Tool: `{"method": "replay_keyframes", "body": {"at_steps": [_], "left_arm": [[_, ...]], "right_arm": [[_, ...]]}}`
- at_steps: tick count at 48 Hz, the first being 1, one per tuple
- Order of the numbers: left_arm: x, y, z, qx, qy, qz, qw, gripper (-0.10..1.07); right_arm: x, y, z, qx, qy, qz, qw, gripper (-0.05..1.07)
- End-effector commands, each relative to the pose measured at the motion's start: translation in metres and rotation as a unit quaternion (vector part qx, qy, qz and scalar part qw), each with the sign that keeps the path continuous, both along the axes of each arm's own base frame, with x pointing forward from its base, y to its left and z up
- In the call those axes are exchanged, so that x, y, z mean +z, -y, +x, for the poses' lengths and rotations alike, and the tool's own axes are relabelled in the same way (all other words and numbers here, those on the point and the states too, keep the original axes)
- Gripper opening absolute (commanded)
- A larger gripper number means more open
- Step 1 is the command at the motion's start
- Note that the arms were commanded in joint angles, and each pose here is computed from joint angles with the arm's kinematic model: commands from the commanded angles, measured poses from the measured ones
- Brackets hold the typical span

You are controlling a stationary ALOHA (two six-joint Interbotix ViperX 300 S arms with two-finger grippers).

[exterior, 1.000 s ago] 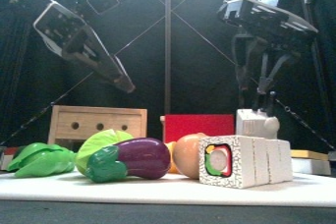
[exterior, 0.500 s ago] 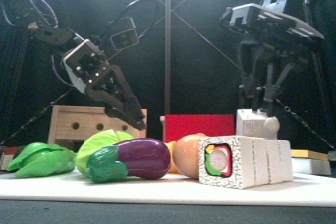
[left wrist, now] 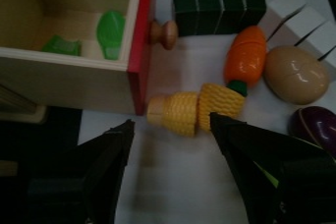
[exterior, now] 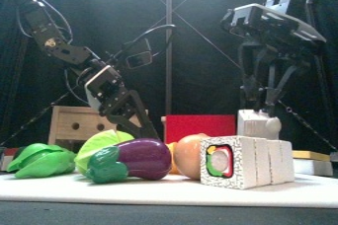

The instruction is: Grab corn bottom

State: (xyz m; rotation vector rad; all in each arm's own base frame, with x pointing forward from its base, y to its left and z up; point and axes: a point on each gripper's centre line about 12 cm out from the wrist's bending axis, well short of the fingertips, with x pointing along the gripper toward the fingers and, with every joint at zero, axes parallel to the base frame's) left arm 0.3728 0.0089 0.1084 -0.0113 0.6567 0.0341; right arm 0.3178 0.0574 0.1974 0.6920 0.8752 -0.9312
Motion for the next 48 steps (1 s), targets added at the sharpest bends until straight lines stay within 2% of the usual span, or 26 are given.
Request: {"method": "replay_keyframes", "body": {"at_steps": [1,21,48], "left_arm": [[0.007,-0.001,0.009,-0.004,0.017,0.005,0.9998,0.96],[-0.007,-0.002,0.016,-0.01,0.0,0.011,0.9999,0.96],[-0.006,-0.001,0.022,-0.01,0.004,0.01,0.9999,0.96]], "right_arm": [[0.006,0.0,0.001,-0.001,0.009,0.005,0.9999,0.82],[0.003,-0.001,0.002,0.002,0.011,0.009,0.9999,0.82],[0.001,-0.002,0.004,0.005,0.011,0.011,0.9999,0.82]]}}
